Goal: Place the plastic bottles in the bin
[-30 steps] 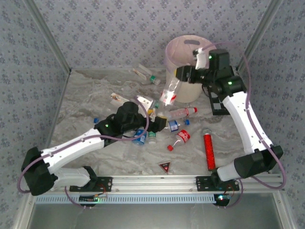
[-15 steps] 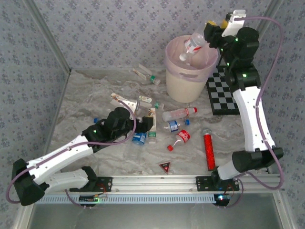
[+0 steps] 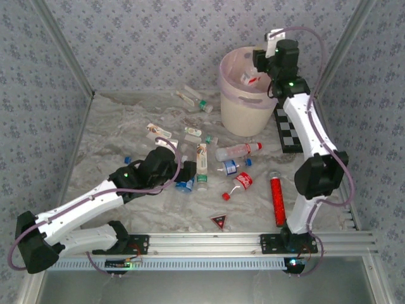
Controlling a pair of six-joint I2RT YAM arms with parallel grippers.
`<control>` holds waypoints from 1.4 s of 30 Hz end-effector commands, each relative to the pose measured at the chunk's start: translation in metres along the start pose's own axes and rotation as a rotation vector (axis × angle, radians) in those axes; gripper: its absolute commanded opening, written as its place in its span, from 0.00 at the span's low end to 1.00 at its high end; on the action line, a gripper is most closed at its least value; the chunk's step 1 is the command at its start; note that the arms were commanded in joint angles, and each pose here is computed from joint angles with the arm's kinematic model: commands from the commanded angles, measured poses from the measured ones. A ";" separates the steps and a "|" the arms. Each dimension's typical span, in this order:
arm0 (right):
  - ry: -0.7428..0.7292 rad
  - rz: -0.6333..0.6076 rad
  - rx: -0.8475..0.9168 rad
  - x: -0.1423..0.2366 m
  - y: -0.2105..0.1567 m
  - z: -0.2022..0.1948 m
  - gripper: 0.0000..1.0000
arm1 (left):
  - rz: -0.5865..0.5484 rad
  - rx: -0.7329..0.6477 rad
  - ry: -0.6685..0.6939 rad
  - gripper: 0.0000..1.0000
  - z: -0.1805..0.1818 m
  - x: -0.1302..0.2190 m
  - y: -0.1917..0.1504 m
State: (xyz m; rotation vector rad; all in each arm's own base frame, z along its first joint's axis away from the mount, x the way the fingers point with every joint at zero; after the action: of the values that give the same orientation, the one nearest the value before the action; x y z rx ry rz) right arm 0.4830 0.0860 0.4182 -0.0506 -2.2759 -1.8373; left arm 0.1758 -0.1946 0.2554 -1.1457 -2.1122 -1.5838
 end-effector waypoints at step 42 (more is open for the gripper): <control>0.343 0.109 -0.365 0.084 0.037 -0.022 1.00 | 0.571 -0.172 0.121 0.99 0.032 -0.039 -0.086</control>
State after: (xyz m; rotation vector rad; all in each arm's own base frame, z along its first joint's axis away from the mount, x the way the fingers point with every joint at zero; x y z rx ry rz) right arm 0.4379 0.0449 0.4677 -0.0455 -1.8765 -1.9605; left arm 0.1496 -0.1946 0.1726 -1.4816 -1.4950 -1.5261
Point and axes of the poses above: each hand's point on the last joint's axis, 136 mm out from that joint toward the fingers, its own x axis back along the fingers, its own z axis along the line the jaws close on, y = z × x, the point moved 8 cm from there along x, back along the fingers, and after that the axes turned 8 degrees about x, right-handed, at the moved point
